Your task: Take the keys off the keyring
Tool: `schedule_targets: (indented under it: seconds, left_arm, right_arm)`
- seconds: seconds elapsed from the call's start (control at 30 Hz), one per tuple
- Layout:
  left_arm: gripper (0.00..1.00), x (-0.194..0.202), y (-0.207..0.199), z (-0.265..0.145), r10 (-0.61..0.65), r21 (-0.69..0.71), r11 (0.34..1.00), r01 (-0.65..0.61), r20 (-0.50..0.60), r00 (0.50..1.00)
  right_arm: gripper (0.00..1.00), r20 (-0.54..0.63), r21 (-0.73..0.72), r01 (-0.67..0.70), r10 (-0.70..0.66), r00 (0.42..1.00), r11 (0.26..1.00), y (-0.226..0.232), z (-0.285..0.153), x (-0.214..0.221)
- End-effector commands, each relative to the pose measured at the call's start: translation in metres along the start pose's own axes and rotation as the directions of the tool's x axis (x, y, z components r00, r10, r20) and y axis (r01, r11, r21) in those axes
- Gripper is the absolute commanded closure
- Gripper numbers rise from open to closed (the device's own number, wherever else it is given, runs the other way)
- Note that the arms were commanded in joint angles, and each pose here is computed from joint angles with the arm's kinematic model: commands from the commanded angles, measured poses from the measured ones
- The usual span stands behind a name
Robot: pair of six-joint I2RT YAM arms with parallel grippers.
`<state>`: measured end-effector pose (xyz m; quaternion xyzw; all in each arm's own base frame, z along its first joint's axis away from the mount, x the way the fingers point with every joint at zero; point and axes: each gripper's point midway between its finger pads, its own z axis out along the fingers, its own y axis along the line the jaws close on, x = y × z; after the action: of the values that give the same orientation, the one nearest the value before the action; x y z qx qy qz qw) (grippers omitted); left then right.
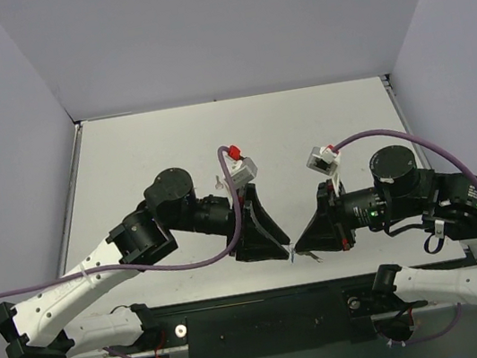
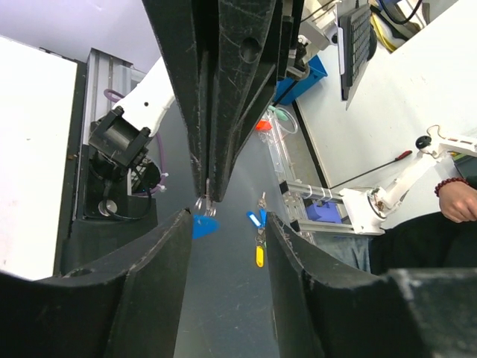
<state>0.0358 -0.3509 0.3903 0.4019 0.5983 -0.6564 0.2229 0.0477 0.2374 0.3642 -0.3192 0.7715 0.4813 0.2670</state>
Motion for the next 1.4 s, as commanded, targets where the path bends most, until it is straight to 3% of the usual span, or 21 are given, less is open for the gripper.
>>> schedule_targets:
  seconds: [0.0,0.23,0.4,0.63,0.7,0.8,0.87,1.17,1.37]
  left_arm:
    - [0.46,-0.022,-0.008,-0.006,0.08,-0.023,0.997,-0.079,0.067,0.995]
    - [0.46,-0.022,-0.004,-0.005,0.073,-0.03,0.997,-0.071,0.072,0.995]
    - [0.57,-0.021,-0.005,-0.001,0.067,-0.003,0.998,-0.067,0.06,0.996]
    - [0.6,-0.011,-0.011,0.002,0.044,0.065,0.997,-0.047,0.037,0.998]
    - [0.66,-0.012,-0.011,0.002,0.046,0.067,0.997,-0.049,0.042,0.998]
    - [0.92,-0.013,-0.012,0.003,0.045,0.066,0.997,-0.047,0.043,0.998]
    - [1.0,-0.013,-0.009,0.002,0.045,0.052,0.998,-0.047,0.048,0.998]
    - [1.0,-0.017,-0.001,-0.001,0.026,-0.023,0.999,-0.023,0.104,0.994]
    - [1.0,-0.027,0.005,-0.006,-0.013,-0.051,0.998,0.025,0.223,0.975]
  right_arm:
    - [1.0,0.045,-0.048,0.017,-0.015,0.999,0.999,0.012,-0.002,-0.012]
    - [1.0,0.049,-0.057,0.019,-0.016,0.999,0.998,0.015,-0.003,-0.014]
    - [1.0,0.064,-0.051,0.024,-0.021,0.998,0.998,0.015,-0.005,-0.016]
    - [1.0,0.068,-0.046,0.022,-0.019,0.998,0.999,0.013,-0.002,-0.018]
    - [1.0,0.068,-0.048,0.021,-0.018,0.998,0.999,0.013,-0.002,-0.018]
    - [1.0,0.069,-0.047,0.02,-0.016,0.998,0.999,0.013,-0.001,-0.018]
    - [1.0,0.073,-0.045,0.019,-0.016,0.997,0.999,0.013,-0.002,-0.019]
    - [1.0,0.101,-0.012,0.008,-0.007,0.995,1.0,0.006,0.0,-0.022]
    - [1.0,0.144,0.066,-0.017,0.007,0.99,0.998,-0.011,0.004,-0.026]
